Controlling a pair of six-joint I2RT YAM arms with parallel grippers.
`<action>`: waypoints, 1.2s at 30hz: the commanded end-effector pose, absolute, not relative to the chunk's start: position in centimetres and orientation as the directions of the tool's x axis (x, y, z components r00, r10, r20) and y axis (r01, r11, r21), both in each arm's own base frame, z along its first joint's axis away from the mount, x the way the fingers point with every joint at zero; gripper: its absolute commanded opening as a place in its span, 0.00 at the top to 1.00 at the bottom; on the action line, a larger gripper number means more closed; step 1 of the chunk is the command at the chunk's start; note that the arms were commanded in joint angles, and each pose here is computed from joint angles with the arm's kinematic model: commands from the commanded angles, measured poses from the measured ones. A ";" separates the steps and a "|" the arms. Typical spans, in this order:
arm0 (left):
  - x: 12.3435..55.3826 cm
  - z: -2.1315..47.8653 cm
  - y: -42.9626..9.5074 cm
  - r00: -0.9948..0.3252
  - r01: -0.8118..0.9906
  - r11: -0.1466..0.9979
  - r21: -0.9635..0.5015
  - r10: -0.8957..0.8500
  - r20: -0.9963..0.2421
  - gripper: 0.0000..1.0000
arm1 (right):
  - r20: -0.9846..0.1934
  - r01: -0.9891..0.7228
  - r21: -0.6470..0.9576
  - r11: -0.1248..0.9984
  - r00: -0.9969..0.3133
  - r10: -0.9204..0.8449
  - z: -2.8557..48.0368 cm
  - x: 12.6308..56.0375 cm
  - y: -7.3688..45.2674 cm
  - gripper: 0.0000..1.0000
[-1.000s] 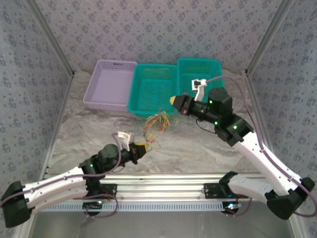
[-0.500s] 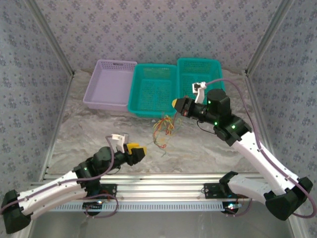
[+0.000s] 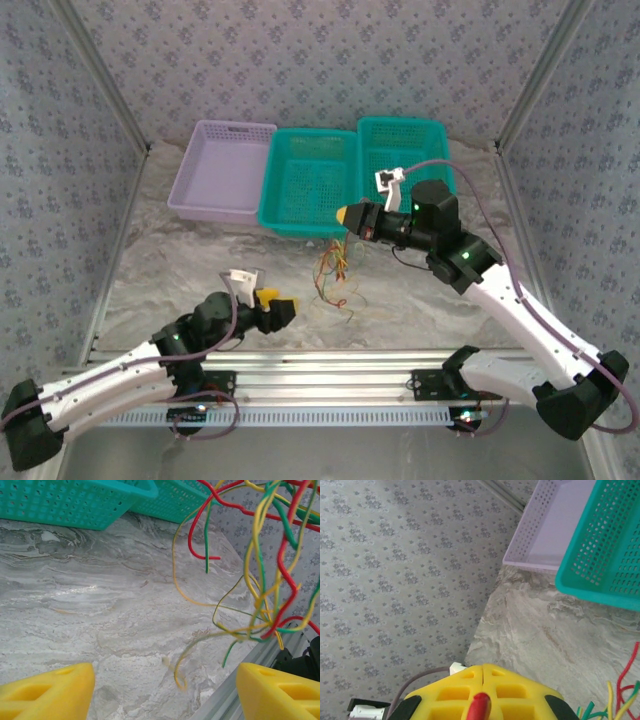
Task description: Untangle the cables
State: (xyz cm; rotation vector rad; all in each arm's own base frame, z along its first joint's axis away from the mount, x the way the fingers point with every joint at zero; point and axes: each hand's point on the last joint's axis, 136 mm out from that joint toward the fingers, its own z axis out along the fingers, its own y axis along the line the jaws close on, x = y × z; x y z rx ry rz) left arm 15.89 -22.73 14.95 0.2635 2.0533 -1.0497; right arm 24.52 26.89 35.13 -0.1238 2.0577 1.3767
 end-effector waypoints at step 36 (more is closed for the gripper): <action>14.4 15.5 -25.4 -0.681 0.601 0.533 -0.595 -0.049 -0.731 0.71 | -0.633 -0.546 0.759 0.355 -0.747 0.205 38.9 23.2 29.4 1.00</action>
